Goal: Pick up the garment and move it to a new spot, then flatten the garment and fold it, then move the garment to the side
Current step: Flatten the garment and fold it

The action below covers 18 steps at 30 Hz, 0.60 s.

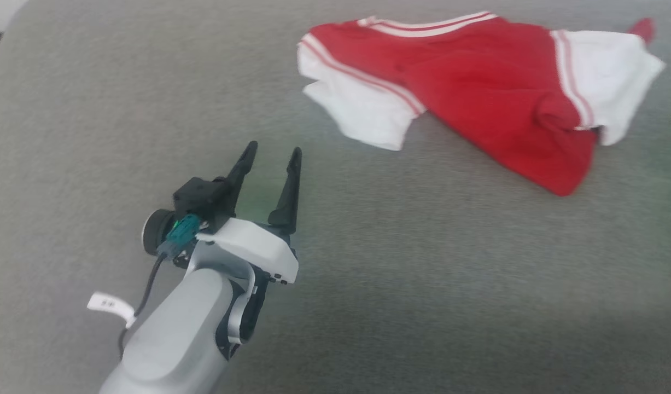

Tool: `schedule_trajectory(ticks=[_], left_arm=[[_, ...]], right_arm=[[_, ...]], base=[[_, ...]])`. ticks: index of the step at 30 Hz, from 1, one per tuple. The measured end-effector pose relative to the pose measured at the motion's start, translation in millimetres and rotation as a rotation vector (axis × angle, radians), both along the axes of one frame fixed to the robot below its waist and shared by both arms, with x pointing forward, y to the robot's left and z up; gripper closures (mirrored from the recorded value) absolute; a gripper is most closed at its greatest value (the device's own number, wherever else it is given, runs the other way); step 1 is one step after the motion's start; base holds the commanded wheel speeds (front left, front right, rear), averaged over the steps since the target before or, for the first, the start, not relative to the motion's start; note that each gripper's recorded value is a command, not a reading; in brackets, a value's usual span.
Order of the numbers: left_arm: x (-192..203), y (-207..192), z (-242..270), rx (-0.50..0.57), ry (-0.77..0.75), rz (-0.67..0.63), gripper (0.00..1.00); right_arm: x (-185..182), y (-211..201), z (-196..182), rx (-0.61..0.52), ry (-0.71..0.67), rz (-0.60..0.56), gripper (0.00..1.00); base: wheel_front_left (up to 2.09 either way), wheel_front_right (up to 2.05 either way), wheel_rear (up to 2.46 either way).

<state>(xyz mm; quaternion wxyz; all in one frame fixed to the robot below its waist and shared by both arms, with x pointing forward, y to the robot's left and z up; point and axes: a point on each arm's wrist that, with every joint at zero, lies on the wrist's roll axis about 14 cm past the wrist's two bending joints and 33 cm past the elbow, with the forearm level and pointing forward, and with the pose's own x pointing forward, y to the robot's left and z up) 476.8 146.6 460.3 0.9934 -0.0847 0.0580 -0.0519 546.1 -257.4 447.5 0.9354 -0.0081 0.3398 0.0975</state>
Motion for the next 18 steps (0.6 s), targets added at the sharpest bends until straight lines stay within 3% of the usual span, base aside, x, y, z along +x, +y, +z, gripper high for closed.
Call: schedule_trajectory(ticks=[6, 13, 18], left_arm=[[-18.8, 32.8, 20.6, 0.007, -0.08, 0.132, 0.0], [-33.2, 48.1, 19.0, 0.013, -0.09, 0.197, 0.0], [-34.6, 51.4, 12.4, 0.008, -0.082, 0.217, 0.0]], right_arm=[[27.2, 18.5, -19.7, -0.019, 0.155, 0.034, 0.0], [40.2, 22.5, -58.2, -0.048, 0.312, 0.019, 0.0], [49.7, 26.8, -70.5, -0.044, 0.34, 0.02, 0.0]], base=[[0.0, 0.0, 0.0], [0.0, 0.0, 0.0], [0.0, 0.0, 0.0]])
